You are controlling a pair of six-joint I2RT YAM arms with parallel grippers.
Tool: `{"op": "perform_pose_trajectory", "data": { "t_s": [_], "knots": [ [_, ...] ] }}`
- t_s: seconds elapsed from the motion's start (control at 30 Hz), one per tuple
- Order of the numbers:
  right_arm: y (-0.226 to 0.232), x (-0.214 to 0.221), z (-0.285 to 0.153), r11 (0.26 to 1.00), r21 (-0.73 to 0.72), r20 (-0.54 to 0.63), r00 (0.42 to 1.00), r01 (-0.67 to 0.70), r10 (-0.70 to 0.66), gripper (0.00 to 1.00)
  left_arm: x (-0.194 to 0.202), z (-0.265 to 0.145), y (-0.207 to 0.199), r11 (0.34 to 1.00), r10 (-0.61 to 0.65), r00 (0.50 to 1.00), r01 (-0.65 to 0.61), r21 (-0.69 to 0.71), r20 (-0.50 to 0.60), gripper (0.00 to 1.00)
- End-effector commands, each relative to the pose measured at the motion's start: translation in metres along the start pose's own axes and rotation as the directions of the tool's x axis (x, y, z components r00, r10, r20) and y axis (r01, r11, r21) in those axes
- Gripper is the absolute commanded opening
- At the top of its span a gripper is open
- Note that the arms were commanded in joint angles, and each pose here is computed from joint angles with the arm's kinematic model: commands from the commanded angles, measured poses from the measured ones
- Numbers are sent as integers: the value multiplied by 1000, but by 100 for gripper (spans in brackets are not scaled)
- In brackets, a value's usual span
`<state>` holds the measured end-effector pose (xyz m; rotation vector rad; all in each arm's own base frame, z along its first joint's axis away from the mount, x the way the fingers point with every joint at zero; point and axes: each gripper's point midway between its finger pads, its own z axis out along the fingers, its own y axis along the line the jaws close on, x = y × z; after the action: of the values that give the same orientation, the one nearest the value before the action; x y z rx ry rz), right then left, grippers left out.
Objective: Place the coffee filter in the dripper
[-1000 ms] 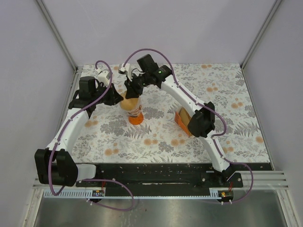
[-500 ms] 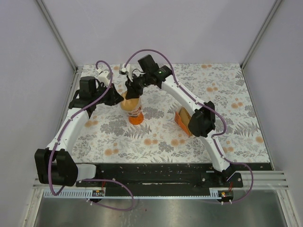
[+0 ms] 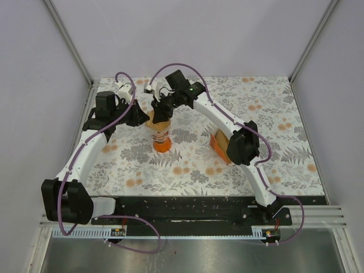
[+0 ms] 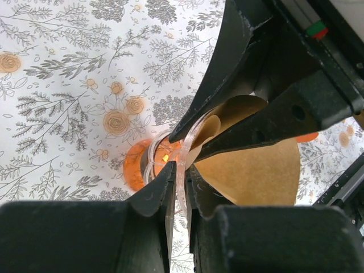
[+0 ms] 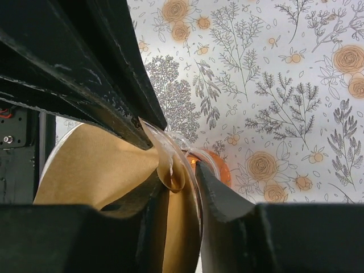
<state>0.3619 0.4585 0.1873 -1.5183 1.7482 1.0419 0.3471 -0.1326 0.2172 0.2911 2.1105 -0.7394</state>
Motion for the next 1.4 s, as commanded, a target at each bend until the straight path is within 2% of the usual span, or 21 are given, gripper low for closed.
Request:
{"op": "perform_pose_trajectory", "data": {
  "t_s": [0.0, 0.1, 0.17, 0.2, 0.27, 0.4, 0.77, 1.0, 1.03, 1.07, 1.23, 1.37],
  "knots": [
    [4, -14, -12, 998, 24, 14, 999, 51, -51, 24, -12, -3, 1, 999, 29, 999, -28, -15, 23, 14],
    [1, -15, -14, 998, 38, 15, 998, 58, -58, 18, -11, -3, 2, 999, 31, 999, -31, -15, 22, 14],
    [0, -16, -15, 997, 45, 15, 998, 65, -66, 17, -11, -2, 2, 999, 29, 999, -29, -15, 20, 14],
    [1, -17, -15, 997, 48, 14, 998, 67, -68, 21, -11, -2, 2, 999, 29, 999, -29, -15, 20, 14],
    [1, -16, -15, 997, 48, 11, 998, 59, -59, 37, -10, -2, 3, 999, 27, 999, -27, -17, 18, 14],
    [0, -18, -17, 997, 53, 14, 998, 62, -63, 54, -7, 0, 5, 1000, 24, 1000, -23, -20, 8, 14],
    [-1, -52, -38, 983, 123, 64, 988, 135, -143, 71, -5, 0, 7, 999, 19, 1000, -19, -30, 0, 14],
    [-2, -68, -37, 984, 124, 126, 981, 130, -145, 79, -5, 1, 7, 999, 20, 1000, -20, -27, -2, 14],
    [-1, -71, -39, 984, 121, 137, 979, 133, -149, 85, -5, 1, 7, 999, 19, 1000, -19, -28, -1, 14],
    [0, -74, -39, 983, 119, 145, 977, 138, -154, 87, -5, 1, 7, 999, 19, 1000, -19, -27, -3, 14],
    [2, -80, -45, 979, 128, 154, 972, 159, -178, 85, -6, 1, 7, 999, 20, 1000, -20, -28, 0, 14],
    [4, -89, -55, 974, 141, 177, 963, 177, -201, 74, -6, 1, 7, 999, 21, 1000, -21, -28, 1, 14]
  ]
}}
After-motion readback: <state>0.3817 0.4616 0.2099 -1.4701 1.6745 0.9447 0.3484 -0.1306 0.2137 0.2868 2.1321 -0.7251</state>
